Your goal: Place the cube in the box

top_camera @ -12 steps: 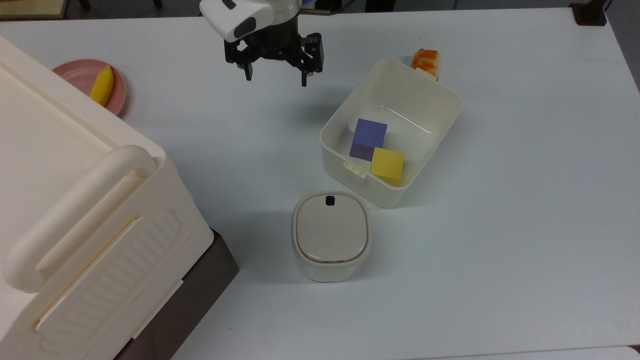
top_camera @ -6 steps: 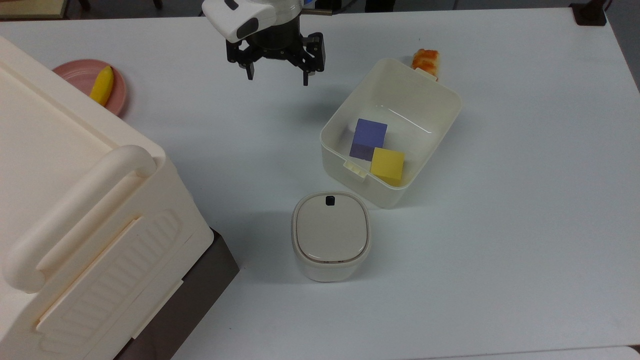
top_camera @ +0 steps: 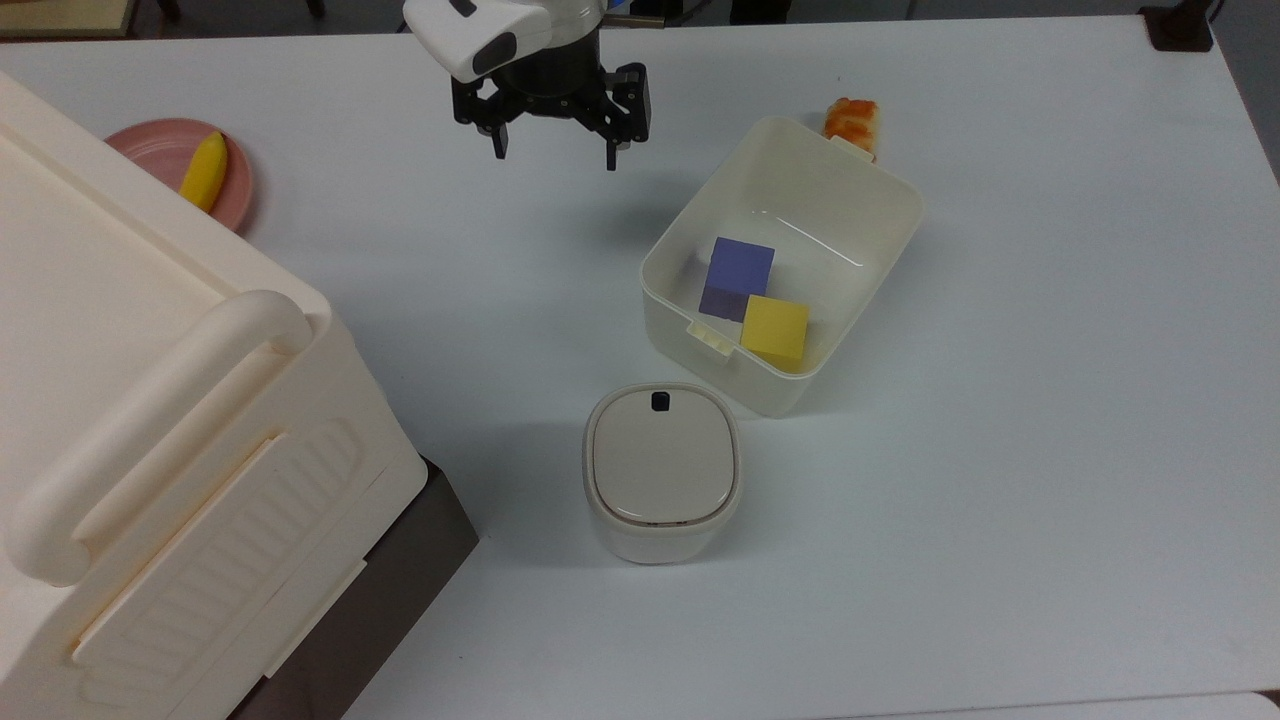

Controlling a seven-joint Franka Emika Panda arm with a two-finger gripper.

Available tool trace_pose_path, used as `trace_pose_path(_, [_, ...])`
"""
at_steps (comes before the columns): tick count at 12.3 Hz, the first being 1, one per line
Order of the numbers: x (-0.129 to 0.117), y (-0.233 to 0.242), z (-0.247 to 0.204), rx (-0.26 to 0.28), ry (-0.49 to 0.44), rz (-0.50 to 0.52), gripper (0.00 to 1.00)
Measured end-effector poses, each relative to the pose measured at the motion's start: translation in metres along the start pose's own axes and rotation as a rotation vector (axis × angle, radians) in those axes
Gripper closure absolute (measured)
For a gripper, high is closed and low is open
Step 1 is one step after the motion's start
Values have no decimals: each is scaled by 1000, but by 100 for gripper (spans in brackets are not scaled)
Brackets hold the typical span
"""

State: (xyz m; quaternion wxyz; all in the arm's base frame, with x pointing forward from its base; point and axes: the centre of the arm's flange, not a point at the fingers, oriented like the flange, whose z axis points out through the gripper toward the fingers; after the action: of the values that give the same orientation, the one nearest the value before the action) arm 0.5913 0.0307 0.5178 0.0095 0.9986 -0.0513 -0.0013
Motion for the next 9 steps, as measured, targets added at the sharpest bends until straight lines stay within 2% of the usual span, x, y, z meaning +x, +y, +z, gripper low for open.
trace_pose_path(7, [-1,-5,0,0,-2,-9,0])
trace_pose_path(9, [-4,-5,3,-5,-33,-18,0])
